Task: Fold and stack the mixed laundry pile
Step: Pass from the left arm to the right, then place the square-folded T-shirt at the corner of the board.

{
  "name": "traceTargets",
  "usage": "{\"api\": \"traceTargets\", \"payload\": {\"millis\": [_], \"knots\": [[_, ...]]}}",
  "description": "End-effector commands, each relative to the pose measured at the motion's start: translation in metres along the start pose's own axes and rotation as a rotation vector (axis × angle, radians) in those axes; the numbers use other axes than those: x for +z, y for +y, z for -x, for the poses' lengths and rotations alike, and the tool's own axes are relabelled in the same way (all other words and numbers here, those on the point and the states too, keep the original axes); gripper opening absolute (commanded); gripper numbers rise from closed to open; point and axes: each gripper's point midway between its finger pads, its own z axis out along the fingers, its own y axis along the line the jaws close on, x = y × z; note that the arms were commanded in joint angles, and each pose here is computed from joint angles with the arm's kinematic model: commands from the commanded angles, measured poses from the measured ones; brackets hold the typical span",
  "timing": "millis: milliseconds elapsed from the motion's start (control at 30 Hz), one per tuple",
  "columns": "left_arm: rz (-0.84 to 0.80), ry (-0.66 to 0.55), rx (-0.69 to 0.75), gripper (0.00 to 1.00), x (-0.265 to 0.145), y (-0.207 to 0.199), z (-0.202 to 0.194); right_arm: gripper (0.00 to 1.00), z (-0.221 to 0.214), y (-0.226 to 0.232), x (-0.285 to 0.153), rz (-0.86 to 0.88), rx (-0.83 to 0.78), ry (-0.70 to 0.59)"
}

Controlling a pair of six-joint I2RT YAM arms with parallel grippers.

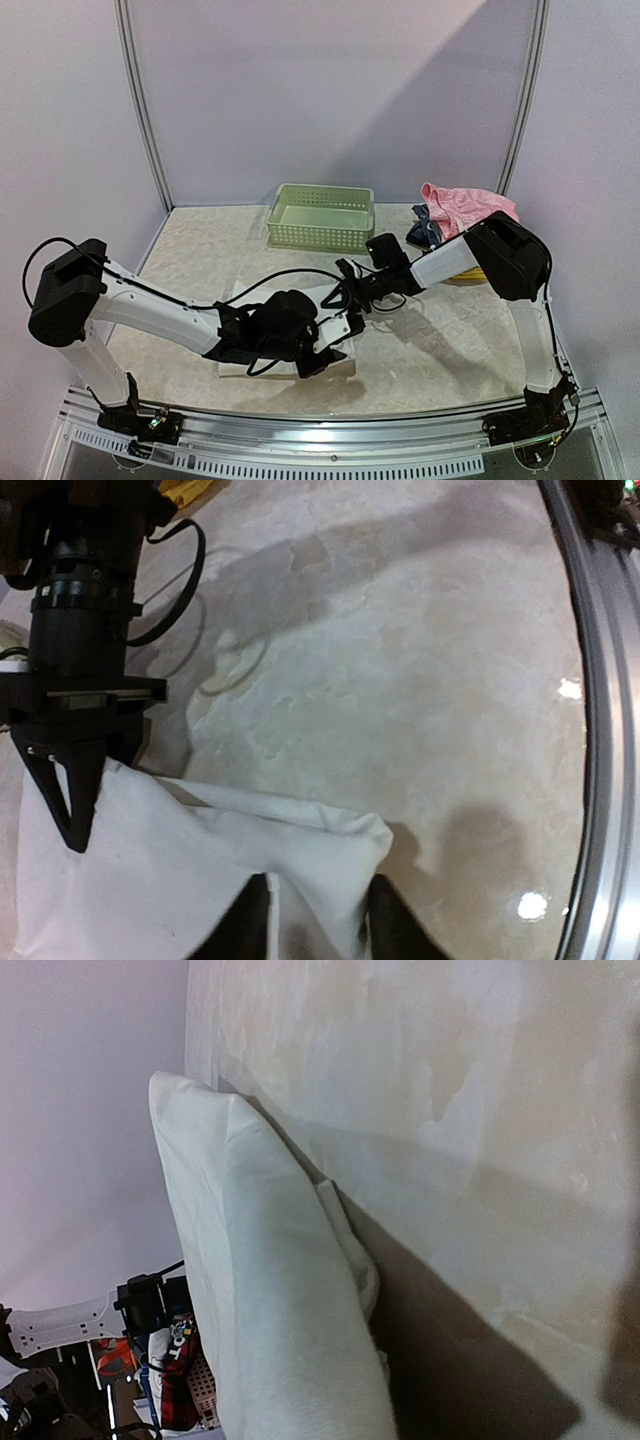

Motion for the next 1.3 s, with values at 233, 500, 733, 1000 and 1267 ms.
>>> {"api": "traceTargets", "payload": {"millis": [233, 500, 733, 1000, 1267], "knots": [[-0.148, -0.061, 0.005, 0.94, -0.004, -0.027, 0.010, 0.00, 0.001, -0.018, -0.014, -0.120, -0.044, 0.004], [-0.105, -0.132, -0.078, 0.98, -0.035, -0.012, 0.034, 0.00, -0.003, -0.024, -0.039, -0.249, -0.112, 0.004], [0.109, -0.088, -0.289, 0.65, -0.044, 0.056, 0.012, 0.00, -0.012, -0.029, -0.051, -0.315, -0.140, 0.015], [0.336, 0.022, -0.545, 0.24, -0.039, 0.130, -0.043, 0.00, -0.022, -0.035, -0.059, -0.343, -0.137, 0.017], [0.438, 0.094, -0.658, 0.15, -0.031, 0.168, -0.089, 0.00, -0.027, -0.036, -0.062, -0.353, -0.141, 0.022]]}}
